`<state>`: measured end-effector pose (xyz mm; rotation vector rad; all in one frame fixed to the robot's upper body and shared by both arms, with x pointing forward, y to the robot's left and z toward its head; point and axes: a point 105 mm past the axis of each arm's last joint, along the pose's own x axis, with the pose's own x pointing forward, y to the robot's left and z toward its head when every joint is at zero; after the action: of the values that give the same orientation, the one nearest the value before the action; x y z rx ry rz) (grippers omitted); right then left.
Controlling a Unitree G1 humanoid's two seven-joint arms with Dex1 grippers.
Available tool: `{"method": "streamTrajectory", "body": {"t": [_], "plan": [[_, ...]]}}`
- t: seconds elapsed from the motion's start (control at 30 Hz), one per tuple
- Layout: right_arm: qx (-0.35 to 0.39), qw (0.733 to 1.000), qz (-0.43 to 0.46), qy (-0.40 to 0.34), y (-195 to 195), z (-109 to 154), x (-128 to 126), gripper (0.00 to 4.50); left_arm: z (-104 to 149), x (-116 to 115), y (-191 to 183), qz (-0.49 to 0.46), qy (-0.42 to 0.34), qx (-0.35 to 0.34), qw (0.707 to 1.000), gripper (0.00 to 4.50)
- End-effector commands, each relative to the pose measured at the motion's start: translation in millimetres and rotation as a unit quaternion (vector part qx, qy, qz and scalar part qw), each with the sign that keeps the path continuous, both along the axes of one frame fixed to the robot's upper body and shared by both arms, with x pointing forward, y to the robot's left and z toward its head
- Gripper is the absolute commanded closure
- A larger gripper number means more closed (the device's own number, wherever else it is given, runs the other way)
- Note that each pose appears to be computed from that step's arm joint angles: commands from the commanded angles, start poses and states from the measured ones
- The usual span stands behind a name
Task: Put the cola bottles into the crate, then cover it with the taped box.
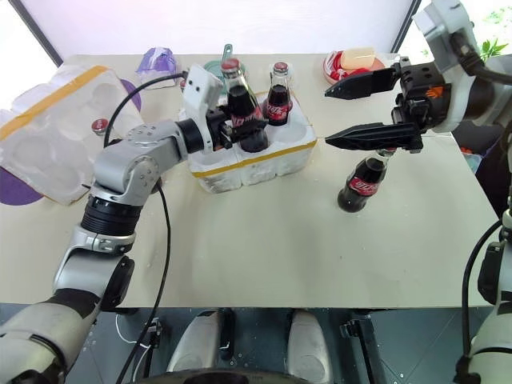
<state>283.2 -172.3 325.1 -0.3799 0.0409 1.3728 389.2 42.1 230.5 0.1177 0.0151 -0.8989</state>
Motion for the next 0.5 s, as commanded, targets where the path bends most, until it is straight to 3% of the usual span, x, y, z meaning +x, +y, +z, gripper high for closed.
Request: {"method": "streamTrajectory", "body": {"t": [0.03,0.3,0.33,0.4,0.5], "plan": [[0.008,1.0,0.003,-0.028,0.0,9.0,-5.4,0.0,11.1,-5.3,-10.4,-0.028,-0.014,0.008,0.999,1.76],[0.011,1.0,0.006,-0.027,5.3,4.6,-1.3,0.0,-27.2,23.9,-15.7,0.007,0.049,0.039,0.998,1.76],[0.01,1.0,0.007,-0.028,5.4,4.4,-1.3,0.0,-28.5,27.2,-16.0,0.012,0.053,0.038,0.998,0.72],[0.011,1.0,0.007,-0.027,5.8,4.3,-1.3,0.0,-28.6,31.1,-16.8,0.015,0.053,0.038,0.998,0.06],[0.012,1.0,0.007,-0.027,6.9,3.5,-1.7,0.0,-18.4,25.8,-16.0,0.001,0.038,0.028,0.999,0.06]]}}
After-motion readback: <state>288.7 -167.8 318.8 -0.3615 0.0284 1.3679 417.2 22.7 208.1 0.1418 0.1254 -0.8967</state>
